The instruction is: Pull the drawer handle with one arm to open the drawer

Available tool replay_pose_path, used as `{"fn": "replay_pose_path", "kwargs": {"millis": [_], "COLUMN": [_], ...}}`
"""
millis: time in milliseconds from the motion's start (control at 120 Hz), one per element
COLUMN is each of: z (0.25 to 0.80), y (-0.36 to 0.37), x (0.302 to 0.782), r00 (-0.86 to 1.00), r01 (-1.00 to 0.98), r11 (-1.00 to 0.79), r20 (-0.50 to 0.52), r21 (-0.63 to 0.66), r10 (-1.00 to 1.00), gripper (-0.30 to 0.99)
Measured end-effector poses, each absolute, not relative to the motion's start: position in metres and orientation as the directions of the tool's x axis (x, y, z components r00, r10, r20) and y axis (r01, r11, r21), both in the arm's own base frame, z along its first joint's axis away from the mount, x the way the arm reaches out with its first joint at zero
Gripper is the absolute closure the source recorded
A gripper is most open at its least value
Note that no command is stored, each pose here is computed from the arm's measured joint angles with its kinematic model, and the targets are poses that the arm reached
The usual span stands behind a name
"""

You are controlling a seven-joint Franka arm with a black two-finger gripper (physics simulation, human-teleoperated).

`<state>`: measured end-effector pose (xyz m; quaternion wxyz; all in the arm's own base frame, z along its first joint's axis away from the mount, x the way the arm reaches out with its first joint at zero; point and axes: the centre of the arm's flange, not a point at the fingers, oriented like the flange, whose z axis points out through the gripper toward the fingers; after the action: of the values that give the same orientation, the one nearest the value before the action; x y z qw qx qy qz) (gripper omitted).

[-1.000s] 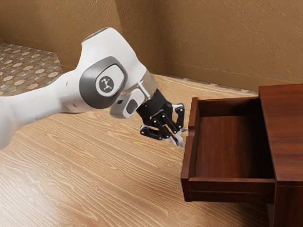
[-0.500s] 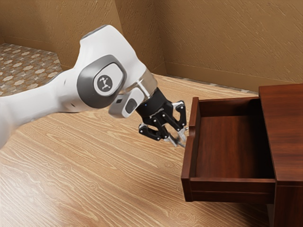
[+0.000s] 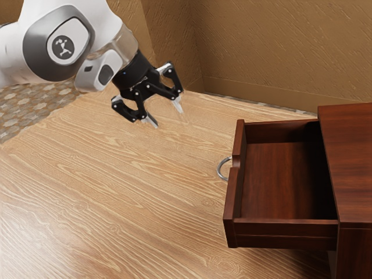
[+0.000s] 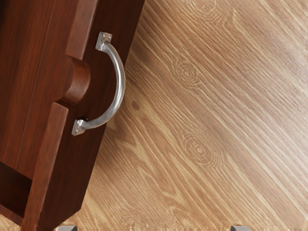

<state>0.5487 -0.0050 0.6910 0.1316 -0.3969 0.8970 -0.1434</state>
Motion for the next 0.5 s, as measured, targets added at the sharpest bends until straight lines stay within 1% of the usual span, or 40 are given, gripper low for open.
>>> {"fn": "replay_pose_path", "kwargs": {"millis": [83,133,233,367,500], "z": [0.705,0.72,0.746,0.733,0.726], "y": [0.008,0.02,0.04,0.057,0.06], "x": [0.553,0.559,0.553,0.544,0.534], "r00": [-0.598,-0.545,-0.386,-0.151,0.037], "r01": [-0.731,-0.779,-0.894,-0.986,-0.999], "r11": [0.6,0.558,0.403,0.156,-0.038], "r20": [-0.118,-0.132,-0.119,-0.08,-0.079], "r21": [-0.325,-0.286,-0.195,-0.061,0.01], "r10": [-0.793,-0.828,-0.915,-0.985,-0.996], "gripper": [0.24,0.19,0.12,0.06,0.03]}}
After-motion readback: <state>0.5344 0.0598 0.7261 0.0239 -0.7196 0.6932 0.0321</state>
